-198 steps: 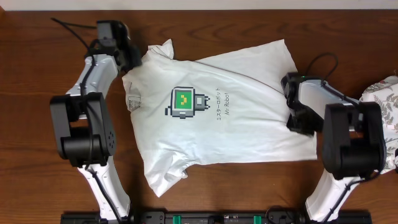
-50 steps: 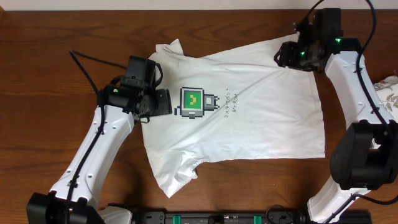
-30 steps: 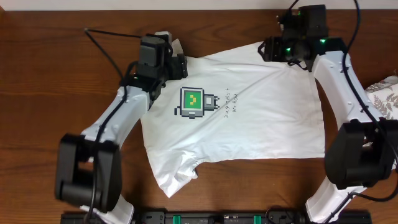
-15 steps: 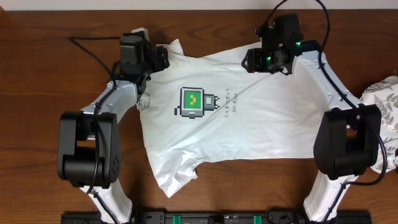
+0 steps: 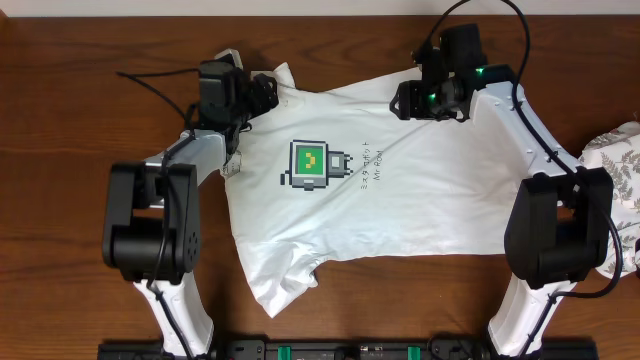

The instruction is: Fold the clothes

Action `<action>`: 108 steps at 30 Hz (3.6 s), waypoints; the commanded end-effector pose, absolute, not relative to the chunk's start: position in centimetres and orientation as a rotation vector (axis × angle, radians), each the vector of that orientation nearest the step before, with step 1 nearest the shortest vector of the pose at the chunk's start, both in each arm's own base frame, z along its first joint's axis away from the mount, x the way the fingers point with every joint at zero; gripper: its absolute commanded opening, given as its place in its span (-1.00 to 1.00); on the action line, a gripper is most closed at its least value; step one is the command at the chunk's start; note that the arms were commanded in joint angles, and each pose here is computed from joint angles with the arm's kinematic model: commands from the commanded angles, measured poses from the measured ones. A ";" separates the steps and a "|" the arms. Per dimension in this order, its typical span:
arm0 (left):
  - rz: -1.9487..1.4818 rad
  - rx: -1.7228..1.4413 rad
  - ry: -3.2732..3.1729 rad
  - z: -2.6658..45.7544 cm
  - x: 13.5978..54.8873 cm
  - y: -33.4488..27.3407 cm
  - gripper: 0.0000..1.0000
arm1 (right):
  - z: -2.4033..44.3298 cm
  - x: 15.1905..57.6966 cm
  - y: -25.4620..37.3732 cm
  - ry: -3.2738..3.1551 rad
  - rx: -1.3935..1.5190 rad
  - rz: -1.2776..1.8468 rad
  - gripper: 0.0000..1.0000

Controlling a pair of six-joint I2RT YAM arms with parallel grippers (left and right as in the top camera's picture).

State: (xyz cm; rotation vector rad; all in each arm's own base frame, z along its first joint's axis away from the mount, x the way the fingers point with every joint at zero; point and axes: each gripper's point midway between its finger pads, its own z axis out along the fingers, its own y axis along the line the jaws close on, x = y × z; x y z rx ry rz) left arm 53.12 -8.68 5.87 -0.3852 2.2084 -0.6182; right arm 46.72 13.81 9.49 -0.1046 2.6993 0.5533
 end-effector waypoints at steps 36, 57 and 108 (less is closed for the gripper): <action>-0.756 -0.417 2.091 5.2 55.3 -10.0 -0.78 | 8.4 45.3 13.6 2.774 -0.085 0.532 0.08; -0.681 -0.057 2.120 17.8 49.4 -12.4 -0.88 | 7.8 45.8 10.9 2.789 -0.030 0.356 0.04; -0.590 0.001 2.278 15.2 46.7 -13.3 -0.87 | -1.5 59.3 -1.7 2.345 0.307 0.505 0.04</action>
